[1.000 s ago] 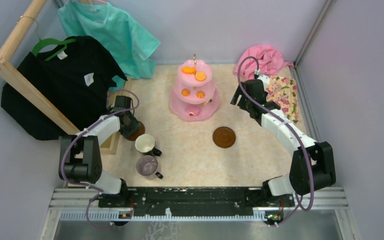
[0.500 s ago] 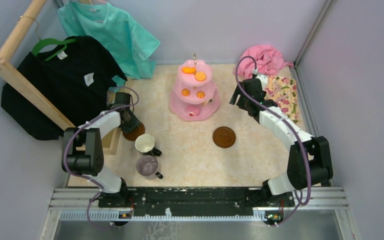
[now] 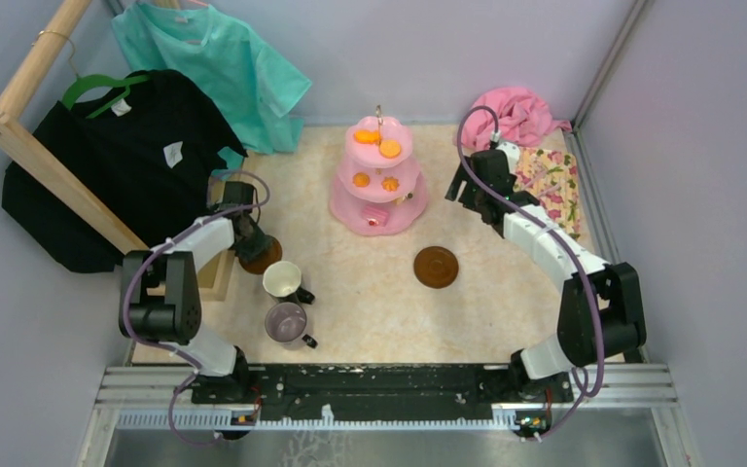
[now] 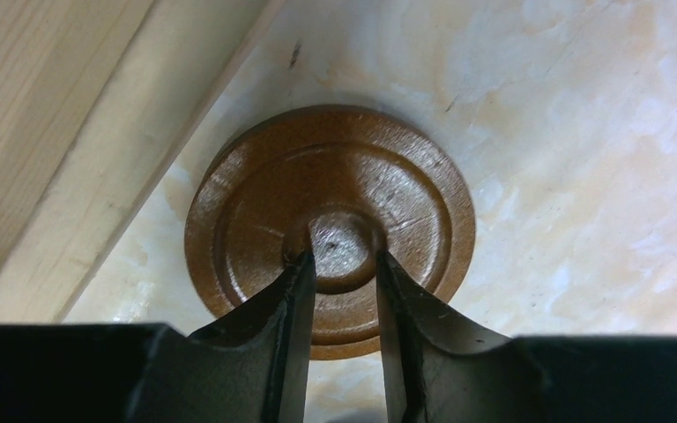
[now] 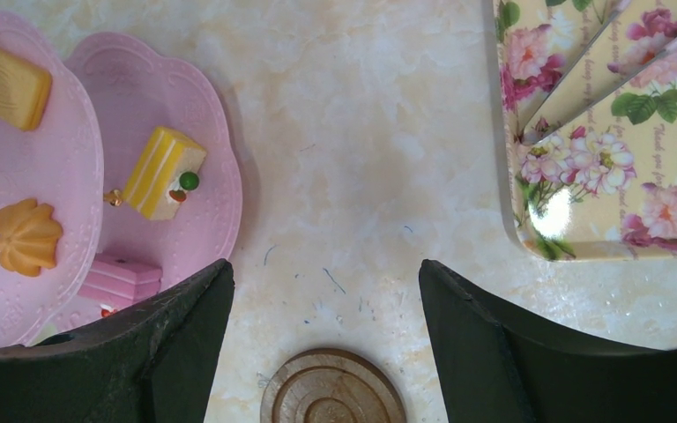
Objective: Serve the afternoon tea
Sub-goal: Move the coaster to the center of the board.
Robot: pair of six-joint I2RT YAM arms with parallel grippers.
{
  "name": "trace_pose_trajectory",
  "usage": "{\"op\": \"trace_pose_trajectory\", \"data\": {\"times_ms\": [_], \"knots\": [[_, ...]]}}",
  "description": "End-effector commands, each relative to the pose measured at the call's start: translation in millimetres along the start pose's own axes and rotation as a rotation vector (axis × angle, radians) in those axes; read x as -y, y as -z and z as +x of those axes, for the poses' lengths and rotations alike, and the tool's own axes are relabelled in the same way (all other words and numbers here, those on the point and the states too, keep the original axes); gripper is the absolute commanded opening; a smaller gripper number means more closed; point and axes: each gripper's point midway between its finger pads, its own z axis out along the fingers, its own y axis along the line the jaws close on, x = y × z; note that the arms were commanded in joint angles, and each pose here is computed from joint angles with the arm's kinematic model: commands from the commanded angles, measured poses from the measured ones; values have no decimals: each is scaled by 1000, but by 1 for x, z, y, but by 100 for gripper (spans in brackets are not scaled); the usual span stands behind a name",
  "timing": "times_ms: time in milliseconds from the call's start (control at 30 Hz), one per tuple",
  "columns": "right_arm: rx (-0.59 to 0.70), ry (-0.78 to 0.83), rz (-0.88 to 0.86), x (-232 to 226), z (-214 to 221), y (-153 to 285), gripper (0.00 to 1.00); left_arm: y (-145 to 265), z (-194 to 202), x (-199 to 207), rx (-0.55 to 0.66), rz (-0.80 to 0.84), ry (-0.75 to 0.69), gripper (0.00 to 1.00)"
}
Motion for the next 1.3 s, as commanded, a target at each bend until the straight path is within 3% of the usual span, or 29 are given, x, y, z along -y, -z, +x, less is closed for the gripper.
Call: {"op": "trace_pose_trajectory", "data": {"times_ms": [0, 333, 800, 1267], "knots": [[70, -8, -65, -23, -25, 5, 77, 6, 21, -24, -63, -65, -27, 38], [60, -12, -69, -23, -20, 2, 77, 10, 29, -31, -90, -73, -49, 38], [54, -19, -52, -13, -10, 7, 77, 7, 73, -28, -270, 29, -158, 34], [60, -35, -48, -8, -8, 14, 77, 4, 98, -15, -332, 74, -254, 32]]}}
